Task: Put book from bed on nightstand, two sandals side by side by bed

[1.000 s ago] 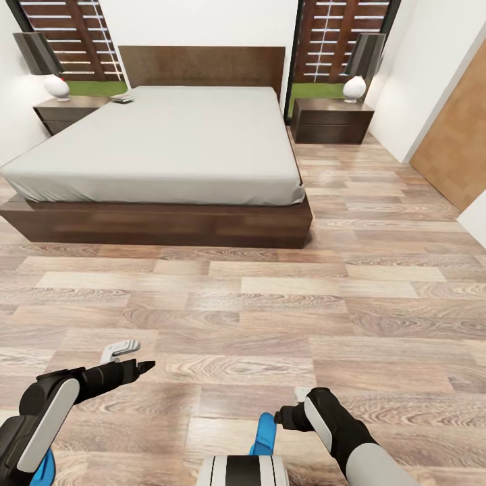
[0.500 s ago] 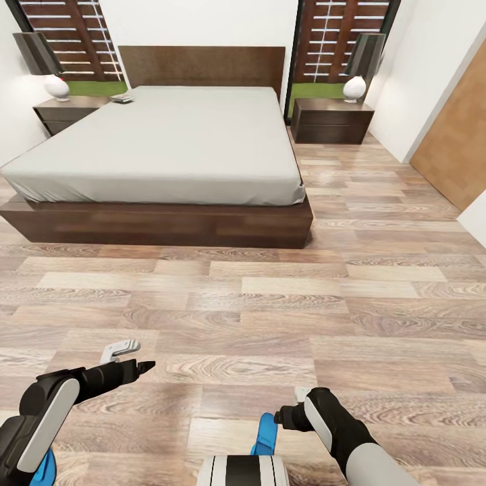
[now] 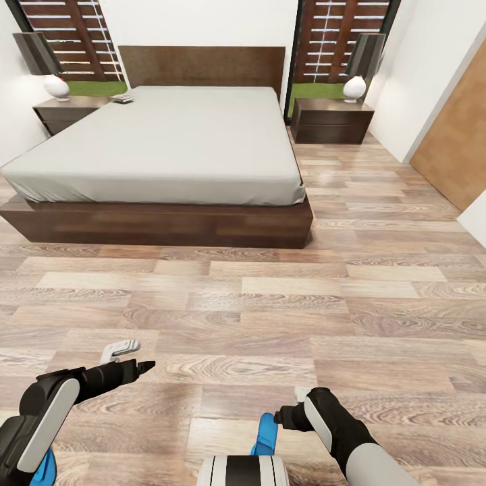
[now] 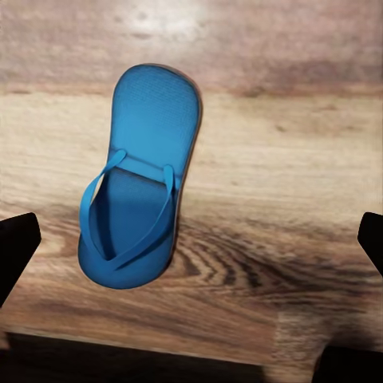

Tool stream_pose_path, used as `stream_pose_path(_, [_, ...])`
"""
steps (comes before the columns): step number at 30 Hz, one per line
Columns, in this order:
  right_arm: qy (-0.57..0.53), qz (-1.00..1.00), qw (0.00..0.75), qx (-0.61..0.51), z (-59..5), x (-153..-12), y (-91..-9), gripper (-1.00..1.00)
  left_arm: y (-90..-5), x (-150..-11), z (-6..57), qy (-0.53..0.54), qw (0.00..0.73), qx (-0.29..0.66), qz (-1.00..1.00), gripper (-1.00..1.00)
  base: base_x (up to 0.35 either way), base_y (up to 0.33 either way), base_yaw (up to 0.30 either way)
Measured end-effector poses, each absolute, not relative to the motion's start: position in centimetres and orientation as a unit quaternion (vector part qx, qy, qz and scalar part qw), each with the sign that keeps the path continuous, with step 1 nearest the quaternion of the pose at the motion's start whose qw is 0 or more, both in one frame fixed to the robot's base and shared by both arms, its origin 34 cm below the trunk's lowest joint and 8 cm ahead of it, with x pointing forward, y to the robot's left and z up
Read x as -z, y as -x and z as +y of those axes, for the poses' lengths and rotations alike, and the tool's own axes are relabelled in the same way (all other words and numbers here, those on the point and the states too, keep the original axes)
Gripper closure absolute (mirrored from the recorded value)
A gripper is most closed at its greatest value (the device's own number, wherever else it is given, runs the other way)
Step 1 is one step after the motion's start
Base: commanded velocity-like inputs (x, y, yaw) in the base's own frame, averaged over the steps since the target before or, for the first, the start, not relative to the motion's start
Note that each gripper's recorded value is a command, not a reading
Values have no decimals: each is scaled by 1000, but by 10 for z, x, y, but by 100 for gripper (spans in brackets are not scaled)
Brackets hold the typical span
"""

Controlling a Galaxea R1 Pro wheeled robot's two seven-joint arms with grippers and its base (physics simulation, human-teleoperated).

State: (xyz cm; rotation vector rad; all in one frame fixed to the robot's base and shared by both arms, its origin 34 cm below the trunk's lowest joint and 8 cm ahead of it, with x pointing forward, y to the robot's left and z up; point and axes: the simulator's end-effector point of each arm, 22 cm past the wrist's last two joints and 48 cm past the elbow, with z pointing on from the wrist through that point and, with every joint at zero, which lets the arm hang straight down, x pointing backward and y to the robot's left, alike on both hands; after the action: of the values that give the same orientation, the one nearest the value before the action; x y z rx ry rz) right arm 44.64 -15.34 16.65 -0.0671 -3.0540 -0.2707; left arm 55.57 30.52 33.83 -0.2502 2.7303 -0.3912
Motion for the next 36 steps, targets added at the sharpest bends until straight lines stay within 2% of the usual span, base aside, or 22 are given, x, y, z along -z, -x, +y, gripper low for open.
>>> stream_pose_path(36, [21,-995,37,88,-153,-167,-446,-100,-556,-338,306,89,185,138,969,-100,5,27,0])
